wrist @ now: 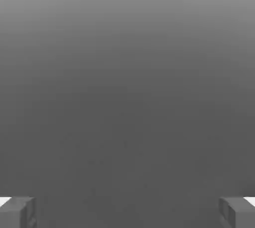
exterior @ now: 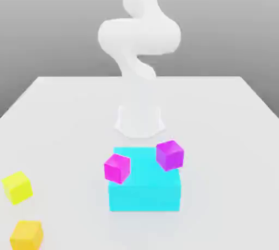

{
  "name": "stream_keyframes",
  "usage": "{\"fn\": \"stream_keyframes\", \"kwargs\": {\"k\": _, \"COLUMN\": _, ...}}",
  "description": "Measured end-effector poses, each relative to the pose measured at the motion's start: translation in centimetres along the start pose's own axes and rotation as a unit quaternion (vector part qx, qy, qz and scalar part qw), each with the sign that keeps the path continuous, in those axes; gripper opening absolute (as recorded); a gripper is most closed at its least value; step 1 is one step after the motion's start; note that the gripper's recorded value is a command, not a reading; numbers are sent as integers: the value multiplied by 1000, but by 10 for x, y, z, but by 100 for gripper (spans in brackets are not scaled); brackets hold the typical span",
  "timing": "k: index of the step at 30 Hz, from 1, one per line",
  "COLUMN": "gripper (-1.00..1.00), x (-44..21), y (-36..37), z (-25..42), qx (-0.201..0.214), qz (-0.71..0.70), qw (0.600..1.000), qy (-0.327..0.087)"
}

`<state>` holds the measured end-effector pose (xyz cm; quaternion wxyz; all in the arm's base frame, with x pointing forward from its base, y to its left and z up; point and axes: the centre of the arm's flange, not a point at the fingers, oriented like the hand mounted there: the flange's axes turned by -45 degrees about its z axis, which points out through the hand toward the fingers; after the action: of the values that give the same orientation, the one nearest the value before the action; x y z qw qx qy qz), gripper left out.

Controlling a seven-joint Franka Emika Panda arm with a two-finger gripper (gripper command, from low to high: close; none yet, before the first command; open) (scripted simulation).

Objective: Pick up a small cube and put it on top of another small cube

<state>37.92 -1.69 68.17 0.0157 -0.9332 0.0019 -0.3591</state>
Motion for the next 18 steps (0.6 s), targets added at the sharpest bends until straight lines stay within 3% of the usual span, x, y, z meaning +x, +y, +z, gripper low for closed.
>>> {"fn": "stream_keyframes", "kwargs": {"k": 9, "gripper": 0, "x": -16, "y": 65, "z": 158, "qx": 31, "qz": 8, "qw": 993, "qy": -112}}
{"fn": "stream_keyframes", "kwargs": {"k": 18, "gripper": 0, "x": -84, "y": 134, "z": 295, "qx": 31, "qz": 19, "qw": 976, "qy": -213}}
